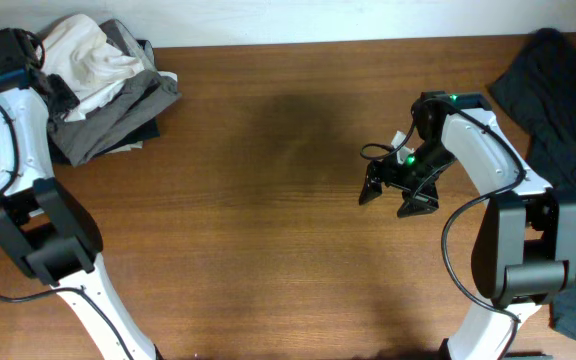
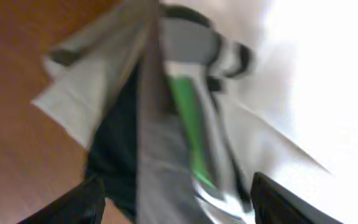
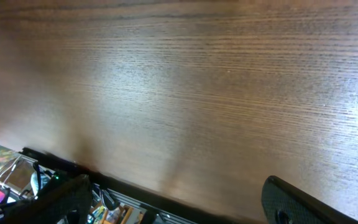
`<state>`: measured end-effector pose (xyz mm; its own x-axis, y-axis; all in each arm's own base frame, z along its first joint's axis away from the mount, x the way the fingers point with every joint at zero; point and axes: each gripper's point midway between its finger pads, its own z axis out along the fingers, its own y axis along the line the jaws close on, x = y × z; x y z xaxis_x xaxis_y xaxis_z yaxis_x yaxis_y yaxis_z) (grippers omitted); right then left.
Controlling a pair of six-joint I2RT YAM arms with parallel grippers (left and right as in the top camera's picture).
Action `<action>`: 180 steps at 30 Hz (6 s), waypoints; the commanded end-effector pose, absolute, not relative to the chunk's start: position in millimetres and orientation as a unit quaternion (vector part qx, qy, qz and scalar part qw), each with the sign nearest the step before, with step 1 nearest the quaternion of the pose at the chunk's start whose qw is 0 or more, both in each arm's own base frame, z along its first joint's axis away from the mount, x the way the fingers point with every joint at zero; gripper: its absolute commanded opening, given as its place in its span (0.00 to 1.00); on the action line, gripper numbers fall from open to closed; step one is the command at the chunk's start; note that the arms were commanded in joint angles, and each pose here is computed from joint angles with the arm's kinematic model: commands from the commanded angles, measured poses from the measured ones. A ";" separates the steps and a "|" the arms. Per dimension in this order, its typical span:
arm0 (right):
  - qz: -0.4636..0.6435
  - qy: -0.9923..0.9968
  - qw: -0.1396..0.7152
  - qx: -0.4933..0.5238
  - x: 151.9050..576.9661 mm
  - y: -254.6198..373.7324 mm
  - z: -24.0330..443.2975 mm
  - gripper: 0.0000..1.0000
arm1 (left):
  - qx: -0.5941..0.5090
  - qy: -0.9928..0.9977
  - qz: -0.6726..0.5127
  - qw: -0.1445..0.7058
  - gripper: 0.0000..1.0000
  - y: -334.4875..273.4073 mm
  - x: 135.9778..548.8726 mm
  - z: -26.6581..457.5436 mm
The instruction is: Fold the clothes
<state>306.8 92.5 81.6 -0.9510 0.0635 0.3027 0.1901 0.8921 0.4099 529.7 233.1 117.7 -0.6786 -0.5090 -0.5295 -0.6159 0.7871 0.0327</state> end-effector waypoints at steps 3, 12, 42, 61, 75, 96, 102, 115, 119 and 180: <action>-0.230 -0.965 0.118 -0.051 310.7 96.4 95.5 0.90 | -0.291 0.914 0.040 0.281 0.75 213.7 538.7 140.2; -0.230 -0.965 0.118 -0.050 310.6 96.4 95.5 0.91 | -0.257 0.936 -0.010 0.241 0.76 200.7 555.4 61.6; -0.231 -0.965 0.111 -0.048 313.9 96.7 94.8 0.91 | -0.272 0.918 -0.029 0.287 0.84 184.8 534.2 168.3; -0.231 -0.965 0.111 -0.048 313.8 96.7 94.9 0.91 | -0.168 0.934 -0.145 0.282 0.01 80.4 603.5 82.4; -0.227 -0.967 0.109 -0.047 314.5 95.5 94.0 0.91 | -0.246 0.852 0.031 0.462 0.01 210.7 625.6 182.7; -0.237 -0.971 0.005 -0.026 315.1 95.6 165.3 0.88 | -0.191 0.871 0.002 0.453 0.99 178.1 552.6 299.3; -0.203 -0.968 -0.146 0.004 270.6 79.6 255.5 0.87 | -0.147 0.867 -0.075 0.470 0.99 111.5 455.1 401.0; -0.172 -0.887 -0.429 -0.020 201.6 55.4 249.2 0.99 | 0.048 0.856 -0.126 0.500 0.99 -44.0 320.2 346.9; -0.162 -0.857 -0.489 -0.021 224.0 50.8 257.9 0.99 | 0.066 0.824 -0.128 0.549 0.99 -51.5 294.7 299.0; -0.038 -0.730 -0.681 0.033 245.3 17.7 157.9 0.99 | 0.037 0.929 -0.135 0.342 0.99 -51.2 315.1 132.1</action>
